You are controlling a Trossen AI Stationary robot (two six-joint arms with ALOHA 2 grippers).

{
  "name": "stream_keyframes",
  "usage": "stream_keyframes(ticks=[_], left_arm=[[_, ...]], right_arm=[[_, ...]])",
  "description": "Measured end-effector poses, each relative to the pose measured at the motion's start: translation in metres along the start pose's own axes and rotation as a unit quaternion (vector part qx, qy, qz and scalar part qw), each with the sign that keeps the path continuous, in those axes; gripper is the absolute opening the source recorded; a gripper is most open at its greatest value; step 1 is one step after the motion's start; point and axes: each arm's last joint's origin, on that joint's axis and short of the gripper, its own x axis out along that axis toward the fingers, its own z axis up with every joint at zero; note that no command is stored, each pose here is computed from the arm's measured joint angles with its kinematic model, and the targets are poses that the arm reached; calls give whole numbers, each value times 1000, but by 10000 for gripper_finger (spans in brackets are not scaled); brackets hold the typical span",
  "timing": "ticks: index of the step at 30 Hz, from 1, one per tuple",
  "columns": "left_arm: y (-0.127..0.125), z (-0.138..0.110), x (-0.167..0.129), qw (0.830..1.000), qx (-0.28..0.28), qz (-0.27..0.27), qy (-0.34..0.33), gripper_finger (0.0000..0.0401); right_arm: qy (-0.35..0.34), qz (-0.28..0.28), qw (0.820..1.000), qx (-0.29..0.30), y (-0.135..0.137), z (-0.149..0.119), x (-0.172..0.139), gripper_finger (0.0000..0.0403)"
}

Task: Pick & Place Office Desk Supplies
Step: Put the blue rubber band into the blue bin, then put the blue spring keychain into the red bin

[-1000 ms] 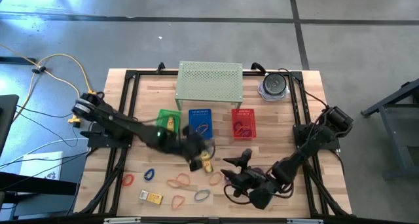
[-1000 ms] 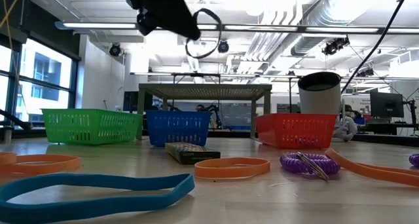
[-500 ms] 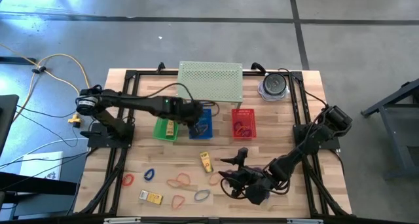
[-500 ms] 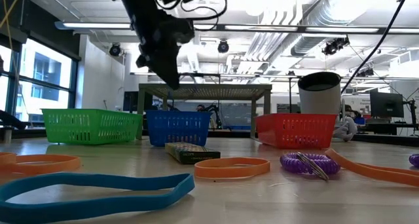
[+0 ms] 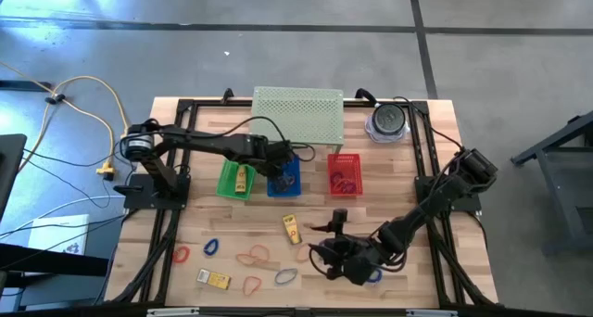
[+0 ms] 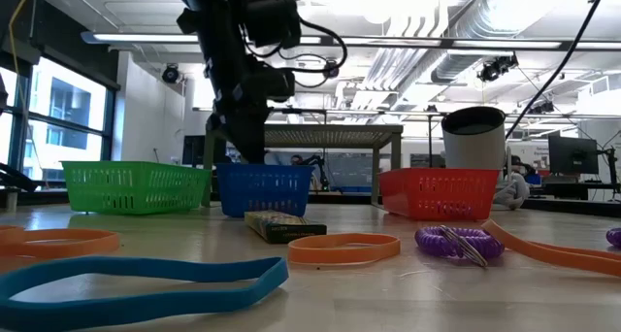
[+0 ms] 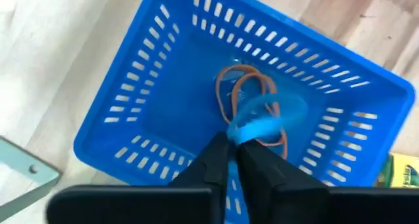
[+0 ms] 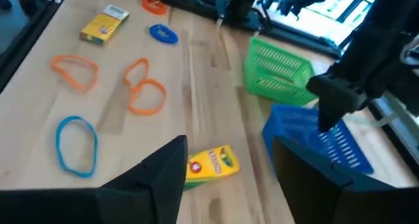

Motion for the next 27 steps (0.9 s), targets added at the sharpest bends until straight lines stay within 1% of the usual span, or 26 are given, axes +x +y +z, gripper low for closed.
stream_keyframes(ticks=[4,10,12,16,18,21,23,27], left_arm=[[0,-1,1,1000,2,-8,7,70],[0,-2,0,1000,2,-12,20,130],[0,-3,-8,999,6,-22,43,138],[-3,-8,-40,996,32,-40,66,141],[-9,-17,-57,993,54,-55,84,142],[-22,-37,-82,985,86,-92,116,142],[-32,-52,-95,981,102,-101,132,142],[-55,-80,-113,973,145,-114,137,142]], right_arm=[[15,6,1000,16,0,-3,0,207],[13,14,1000,22,0,-2,0,201],[14,12,1000,19,-1,-2,1,200],[17,7,1000,22,-5,-2,6,200],[20,10,999,23,-7,-2,8,200],[28,26,999,25,-9,-2,11,200],[34,38,998,31,-11,-2,13,200],[42,63,996,43,-11,-2,15,200]])
